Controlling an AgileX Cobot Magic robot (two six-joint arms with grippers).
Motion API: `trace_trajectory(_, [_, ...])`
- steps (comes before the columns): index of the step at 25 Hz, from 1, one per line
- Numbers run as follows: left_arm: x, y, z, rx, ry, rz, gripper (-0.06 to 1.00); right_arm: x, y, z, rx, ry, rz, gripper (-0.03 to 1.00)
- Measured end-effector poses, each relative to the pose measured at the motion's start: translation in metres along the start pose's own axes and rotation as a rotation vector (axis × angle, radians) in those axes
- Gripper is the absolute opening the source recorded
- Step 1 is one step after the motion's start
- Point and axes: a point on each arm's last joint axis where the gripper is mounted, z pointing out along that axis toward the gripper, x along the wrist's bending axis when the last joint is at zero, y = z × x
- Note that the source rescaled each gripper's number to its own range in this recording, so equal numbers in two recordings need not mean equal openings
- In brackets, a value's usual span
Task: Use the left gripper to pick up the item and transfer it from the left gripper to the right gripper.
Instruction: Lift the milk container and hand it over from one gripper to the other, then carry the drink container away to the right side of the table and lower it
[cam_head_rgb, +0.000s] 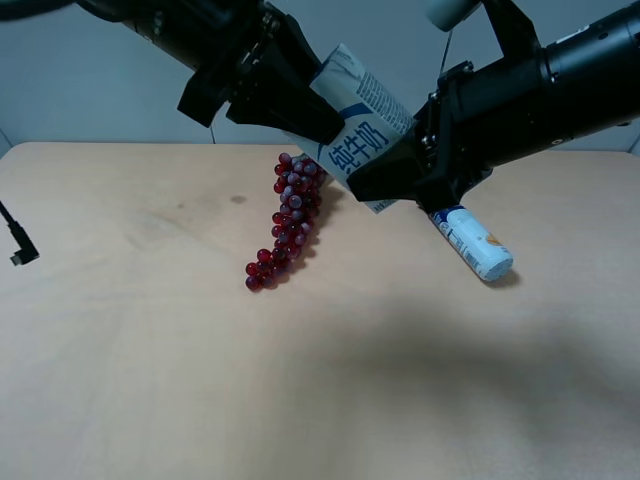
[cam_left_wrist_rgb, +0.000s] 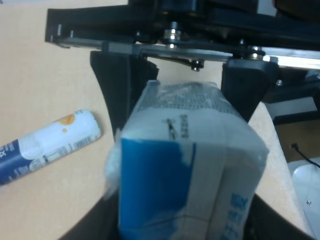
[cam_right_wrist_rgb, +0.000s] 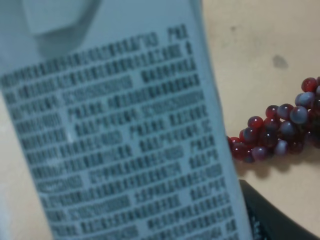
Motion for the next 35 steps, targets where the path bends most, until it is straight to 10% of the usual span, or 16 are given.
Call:
trace_trajectory(4, [0.007, 0.002, 0.0, -0.025, 0.076, -0.107, 0.77, -0.001, -0.001, 0.001, 0.007, -0.004, -0.007, 0.02])
trace_trajectory(7, [0.008, 0.003, 0.0, -0.031, 0.083, -0.122, 0.95, -0.001, -0.001, 0.001, 0.008, -0.004, -0.007, 0.02])
trace_trajectory(35, [-0.005, 0.019, -0.017, -0.053, 0.131, -0.069, 1.0, 0.0, -0.001, 0.001, 0.014, 0.007, -0.008, 0.02])
